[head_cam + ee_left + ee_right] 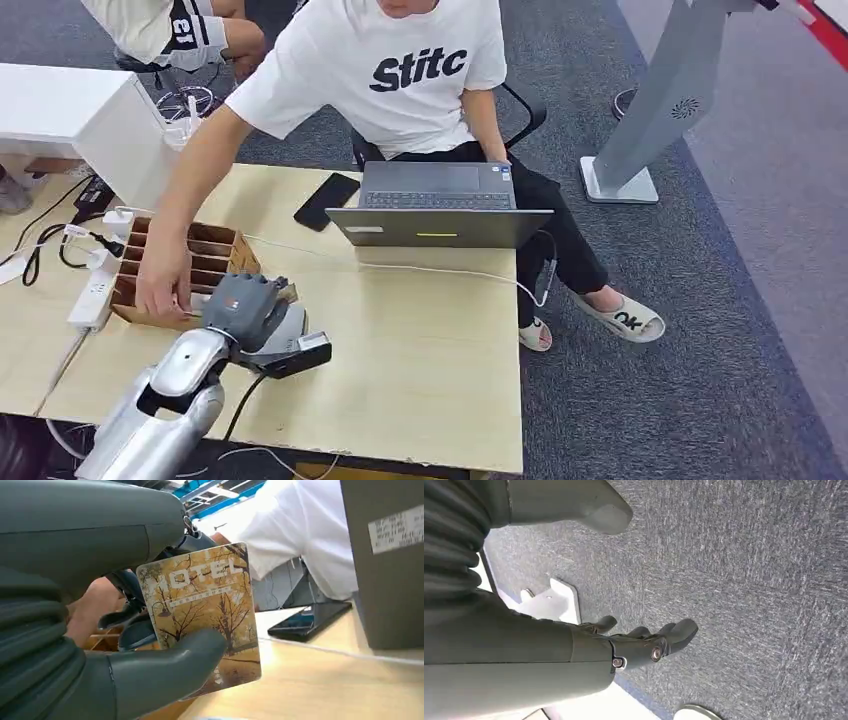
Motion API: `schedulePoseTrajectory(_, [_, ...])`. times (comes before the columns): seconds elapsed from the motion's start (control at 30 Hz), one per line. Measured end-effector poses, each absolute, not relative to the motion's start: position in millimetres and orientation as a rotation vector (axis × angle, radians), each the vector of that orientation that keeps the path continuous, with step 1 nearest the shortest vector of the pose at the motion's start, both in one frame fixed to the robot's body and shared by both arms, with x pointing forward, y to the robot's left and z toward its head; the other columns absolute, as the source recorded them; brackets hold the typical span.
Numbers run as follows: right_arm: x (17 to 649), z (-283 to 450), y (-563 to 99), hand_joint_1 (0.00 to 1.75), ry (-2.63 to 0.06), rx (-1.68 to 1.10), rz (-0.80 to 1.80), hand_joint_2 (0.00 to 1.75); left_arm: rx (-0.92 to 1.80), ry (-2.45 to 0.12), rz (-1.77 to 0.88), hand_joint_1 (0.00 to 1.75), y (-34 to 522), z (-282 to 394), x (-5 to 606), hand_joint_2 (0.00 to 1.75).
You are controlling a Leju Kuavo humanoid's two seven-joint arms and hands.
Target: Pass the card to the sensor for recognition and then transmit it.
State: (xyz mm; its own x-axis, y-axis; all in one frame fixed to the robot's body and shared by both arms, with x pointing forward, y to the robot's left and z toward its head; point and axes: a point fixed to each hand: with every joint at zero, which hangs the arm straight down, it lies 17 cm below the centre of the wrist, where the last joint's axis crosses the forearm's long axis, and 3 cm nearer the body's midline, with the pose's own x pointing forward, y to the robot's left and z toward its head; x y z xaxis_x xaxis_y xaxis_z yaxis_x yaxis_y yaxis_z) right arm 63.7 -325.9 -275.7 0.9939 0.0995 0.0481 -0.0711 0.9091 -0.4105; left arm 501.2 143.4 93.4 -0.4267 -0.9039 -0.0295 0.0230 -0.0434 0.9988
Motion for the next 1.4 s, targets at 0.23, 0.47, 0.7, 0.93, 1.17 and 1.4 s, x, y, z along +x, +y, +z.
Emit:
schedulePoseTrajectory(0.23, [64,-276,-326,0.00,-0.069,-0.421,0.091,1.75,0.976,-1.446,-1.584,1.75,152,83,500,1.75])
schedulePoseTrajectory(0.47, [63,-276,-326,0.00,-0.065,-0.420,0.091,1.75,0.963,-1.402,-1.604,1.75,159,65,494,1.75])
schedulePoseTrajectory(0.7, [62,-276,-325,0.00,-0.064,-0.413,0.098,1.75,0.965,-1.345,-1.613,1.75,169,43,488,1.75])
schedulePoseTrajectory(0.93, [62,-276,-324,0.00,-0.062,-0.412,0.092,1.75,1.005,-1.308,-1.610,1.75,180,26,481,1.75])
schedulePoseTrajectory(1.17, [62,-276,-325,0.00,-0.063,-0.414,0.095,1.75,1.040,-1.310,-1.572,1.75,190,16,476,1.75])
schedulePoseTrajectory(1.4, [61,-276,-325,0.00,-0.061,-0.414,0.092,1.75,1.064,-1.306,-1.502,1.75,203,20,481,1.75])
